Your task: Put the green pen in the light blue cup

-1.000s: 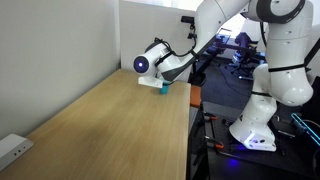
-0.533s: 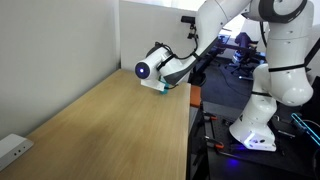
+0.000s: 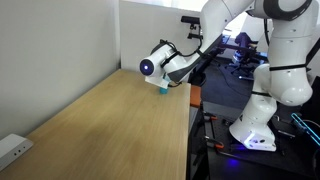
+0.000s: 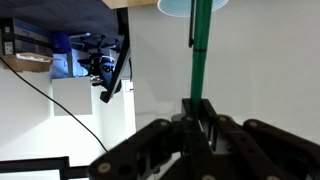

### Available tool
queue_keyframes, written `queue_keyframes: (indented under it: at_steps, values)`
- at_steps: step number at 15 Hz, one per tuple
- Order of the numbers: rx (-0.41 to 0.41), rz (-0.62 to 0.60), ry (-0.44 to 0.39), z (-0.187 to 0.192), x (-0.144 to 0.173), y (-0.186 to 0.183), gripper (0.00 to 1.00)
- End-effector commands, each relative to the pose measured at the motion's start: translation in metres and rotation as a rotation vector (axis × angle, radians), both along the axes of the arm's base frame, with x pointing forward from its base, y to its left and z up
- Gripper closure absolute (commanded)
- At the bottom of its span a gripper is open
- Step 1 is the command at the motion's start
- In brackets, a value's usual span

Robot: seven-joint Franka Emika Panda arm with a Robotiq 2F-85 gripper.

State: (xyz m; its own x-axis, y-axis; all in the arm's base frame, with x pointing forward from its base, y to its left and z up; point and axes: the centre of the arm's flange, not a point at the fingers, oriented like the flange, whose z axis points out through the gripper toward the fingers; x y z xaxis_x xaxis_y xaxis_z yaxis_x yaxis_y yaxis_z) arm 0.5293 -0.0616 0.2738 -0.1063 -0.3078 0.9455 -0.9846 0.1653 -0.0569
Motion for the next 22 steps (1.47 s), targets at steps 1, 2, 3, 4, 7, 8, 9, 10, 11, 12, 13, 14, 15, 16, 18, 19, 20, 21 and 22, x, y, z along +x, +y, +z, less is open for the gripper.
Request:
queue_keyframes:
  at_steps: [1,2,3,4,7,8,9,10,11,12,13,14,15,16,18,19,20,21,22]
  values:
    - [-0.009,-0.047,-0.03,0.022,-0.022,-0.012,0.97]
    - [-0.009,-0.057,-0.032,0.025,-0.025,-0.015,0.97]
    - [-0.009,-0.068,-0.035,0.027,-0.027,-0.019,0.97]
    - [-0.01,-0.082,-0.038,0.029,-0.03,-0.024,0.97]
    - [-0.019,-0.125,-0.039,0.032,-0.037,-0.036,0.97]
    - [-0.022,-0.138,-0.038,0.032,-0.039,-0.042,0.97]
    - [-0.027,-0.15,-0.036,0.032,-0.04,-0.047,0.97]
    - [-0.031,-0.159,-0.037,0.032,-0.042,-0.052,0.97]
    - [-0.036,-0.161,-0.037,0.032,-0.043,-0.057,0.97]
    - [-0.04,-0.166,-0.037,0.031,-0.043,-0.062,0.97]
    - [-0.044,-0.17,-0.038,0.031,-0.043,-0.067,0.97]
    - [-0.048,-0.174,-0.039,0.03,-0.044,-0.073,0.97]
    - [-0.05,-0.173,-0.04,0.029,-0.043,-0.078,0.97]
    - [-0.057,-0.173,-0.04,0.029,-0.043,-0.083,0.97]
    - [-0.067,-0.166,-0.042,0.027,-0.042,-0.093,0.97]
    - [-0.075,-0.165,-0.043,0.027,-0.041,-0.098,0.97]
    - [-0.081,-0.16,-0.044,0.026,-0.04,-0.103,0.97]
    - [-0.083,-0.155,-0.044,0.025,-0.04,-0.108,0.97]
    - [-0.086,-0.15,-0.042,0.024,-0.039,-0.112,0.97]
